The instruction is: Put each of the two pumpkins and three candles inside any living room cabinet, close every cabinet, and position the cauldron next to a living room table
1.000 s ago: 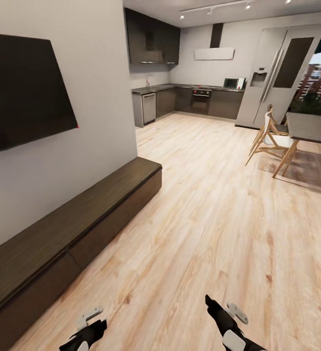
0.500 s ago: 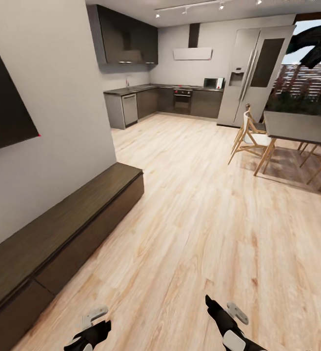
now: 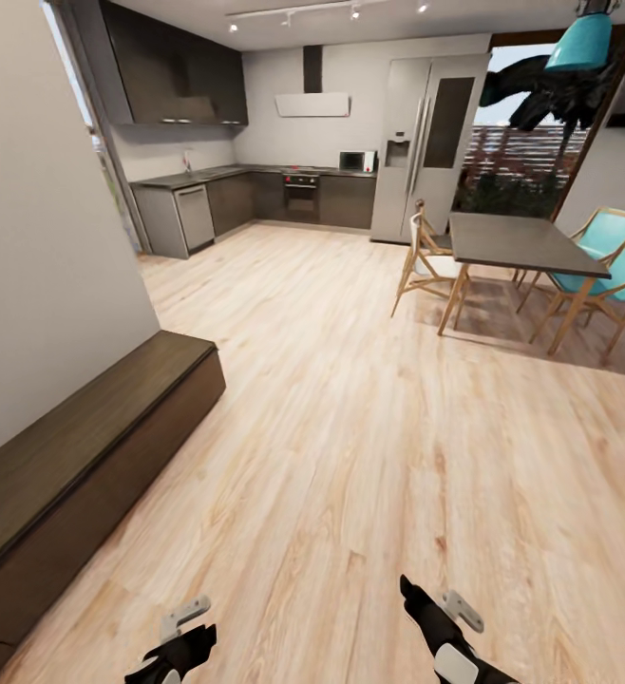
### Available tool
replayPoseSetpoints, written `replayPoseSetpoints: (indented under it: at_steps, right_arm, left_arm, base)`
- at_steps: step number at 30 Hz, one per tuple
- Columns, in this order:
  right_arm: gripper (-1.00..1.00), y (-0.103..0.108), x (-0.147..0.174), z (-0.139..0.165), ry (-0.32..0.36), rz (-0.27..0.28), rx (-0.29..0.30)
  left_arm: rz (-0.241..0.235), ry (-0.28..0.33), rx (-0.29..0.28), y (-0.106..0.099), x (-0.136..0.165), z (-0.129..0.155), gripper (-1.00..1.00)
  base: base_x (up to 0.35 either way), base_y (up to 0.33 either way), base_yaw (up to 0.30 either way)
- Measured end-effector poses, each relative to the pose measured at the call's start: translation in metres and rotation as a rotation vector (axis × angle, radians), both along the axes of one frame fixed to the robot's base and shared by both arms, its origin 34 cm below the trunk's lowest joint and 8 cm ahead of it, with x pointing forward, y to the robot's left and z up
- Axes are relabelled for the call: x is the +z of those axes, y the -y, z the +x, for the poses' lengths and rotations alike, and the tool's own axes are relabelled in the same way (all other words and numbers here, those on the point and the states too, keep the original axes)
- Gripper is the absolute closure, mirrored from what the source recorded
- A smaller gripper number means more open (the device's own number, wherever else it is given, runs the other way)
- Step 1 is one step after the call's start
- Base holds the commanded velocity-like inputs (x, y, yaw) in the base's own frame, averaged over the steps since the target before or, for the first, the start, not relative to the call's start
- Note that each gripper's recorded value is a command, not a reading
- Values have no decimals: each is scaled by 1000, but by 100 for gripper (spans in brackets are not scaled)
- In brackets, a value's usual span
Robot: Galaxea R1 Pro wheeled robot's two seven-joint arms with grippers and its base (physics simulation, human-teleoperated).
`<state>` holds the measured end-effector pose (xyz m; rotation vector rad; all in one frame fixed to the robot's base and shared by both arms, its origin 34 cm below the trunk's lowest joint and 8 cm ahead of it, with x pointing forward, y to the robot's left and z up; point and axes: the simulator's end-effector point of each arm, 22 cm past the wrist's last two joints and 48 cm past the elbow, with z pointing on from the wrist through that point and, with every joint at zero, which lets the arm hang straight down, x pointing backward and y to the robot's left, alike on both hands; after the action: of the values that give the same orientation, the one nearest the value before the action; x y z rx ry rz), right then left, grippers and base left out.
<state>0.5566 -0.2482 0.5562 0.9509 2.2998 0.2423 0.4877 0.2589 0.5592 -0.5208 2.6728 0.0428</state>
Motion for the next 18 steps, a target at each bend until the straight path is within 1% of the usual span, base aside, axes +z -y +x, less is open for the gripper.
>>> replayPoseSetpoints:
  at_steps: [8,18]
  right_arm:
    - [-100,0,0,0,0,0,0]
    - [-100,0,0,0,0,0,0]
  left_arm:
    - [0,0,2,0,0,0,-100]
    - [-2,-2,3,0,0,-1,-100]
  base:
    - [210,-246,-280]
    - [241,-223,-280]
